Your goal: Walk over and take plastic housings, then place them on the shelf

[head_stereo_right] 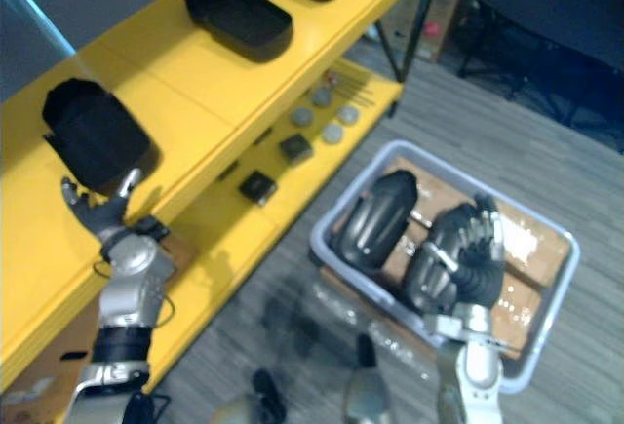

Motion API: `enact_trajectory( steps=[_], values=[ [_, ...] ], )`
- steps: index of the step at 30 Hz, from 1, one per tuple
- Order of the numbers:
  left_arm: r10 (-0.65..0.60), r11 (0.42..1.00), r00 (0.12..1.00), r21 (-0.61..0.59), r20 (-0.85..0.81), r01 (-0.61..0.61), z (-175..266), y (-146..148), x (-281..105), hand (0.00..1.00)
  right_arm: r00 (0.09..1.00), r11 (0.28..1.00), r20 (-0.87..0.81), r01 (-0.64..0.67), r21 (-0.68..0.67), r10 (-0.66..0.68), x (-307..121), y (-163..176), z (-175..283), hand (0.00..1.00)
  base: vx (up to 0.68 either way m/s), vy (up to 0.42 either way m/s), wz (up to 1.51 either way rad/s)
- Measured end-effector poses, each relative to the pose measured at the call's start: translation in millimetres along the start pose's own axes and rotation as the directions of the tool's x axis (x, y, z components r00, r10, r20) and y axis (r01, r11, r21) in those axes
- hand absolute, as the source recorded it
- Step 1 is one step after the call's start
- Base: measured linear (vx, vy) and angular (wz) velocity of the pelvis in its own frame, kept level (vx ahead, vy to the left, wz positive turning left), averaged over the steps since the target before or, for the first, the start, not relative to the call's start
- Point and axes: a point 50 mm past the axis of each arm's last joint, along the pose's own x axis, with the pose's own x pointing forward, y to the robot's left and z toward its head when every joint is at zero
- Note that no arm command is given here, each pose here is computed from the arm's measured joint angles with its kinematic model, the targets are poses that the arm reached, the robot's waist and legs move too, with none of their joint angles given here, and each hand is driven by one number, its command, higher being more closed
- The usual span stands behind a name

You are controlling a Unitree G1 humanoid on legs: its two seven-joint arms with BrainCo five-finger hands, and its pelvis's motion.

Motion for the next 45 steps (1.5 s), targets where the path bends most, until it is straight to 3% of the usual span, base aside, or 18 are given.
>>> enact_trajectory(
  steps=[22,29,33,38,42,43,45],
  values=[
    [-0.102,0.994,0.994,-0.036,0.028,0.103,9.1,-17.4,0.6,0.00,0.999,0.999,0.033,-0.035,0.013,0.035,1.2,5.5,8.0,0.00,0.00,0.002,-0.02],
    [-0.028,0.999,0.999,-0.041,0.028,0.029,9.8,-15.4,0.1,0.00,0.999,0.999,0.023,-0.045,0.020,0.045,-0.4,8.2,6.1,0.00,0.00,0.000,0.00],
    [0.097,0.992,0.994,-0.087,0.053,-0.092,13.0,0.5,2.2,0.00,0.999,0.999,0.010,-0.041,0.015,0.041,-3.7,6.8,4.8,0.00,0.00,0.000,0.00],
    [0.280,0.944,0.944,-0.228,0.177,-0.238,30.7,49.8,-20.8,0.00,1.000,1.000,-0.018,0.003,0.011,-0.003,-17.6,1.1,2.2,0.00,0.00,0.002,0.14],
    [0.284,0.939,0.927,-0.269,0.244,-0.217,35.7,73.7,-51.3,0.00,1.000,1.000,-0.005,-0.003,0.004,0.003,-21.7,5.4,6.8,0.00,0.00,0.013,0.23],
    [0.245,0.948,0.935,-0.266,0.256,-0.176,35.5,78.1,-58.7,1.00,1.000,1.000,-0.005,-0.005,-0.002,0.005,-21.7,6.0,6.7,0.00,0.00,0.008,0.25],
    [0.135,0.968,0.950,-0.241,0.282,-0.066,36.2,80.0,-69.5,1.00,1.000,1.000,-0.004,0.003,-0.006,-0.003,-21.2,5.8,6.8,0.00,-0.01,0.012,0.28]
  ],
)
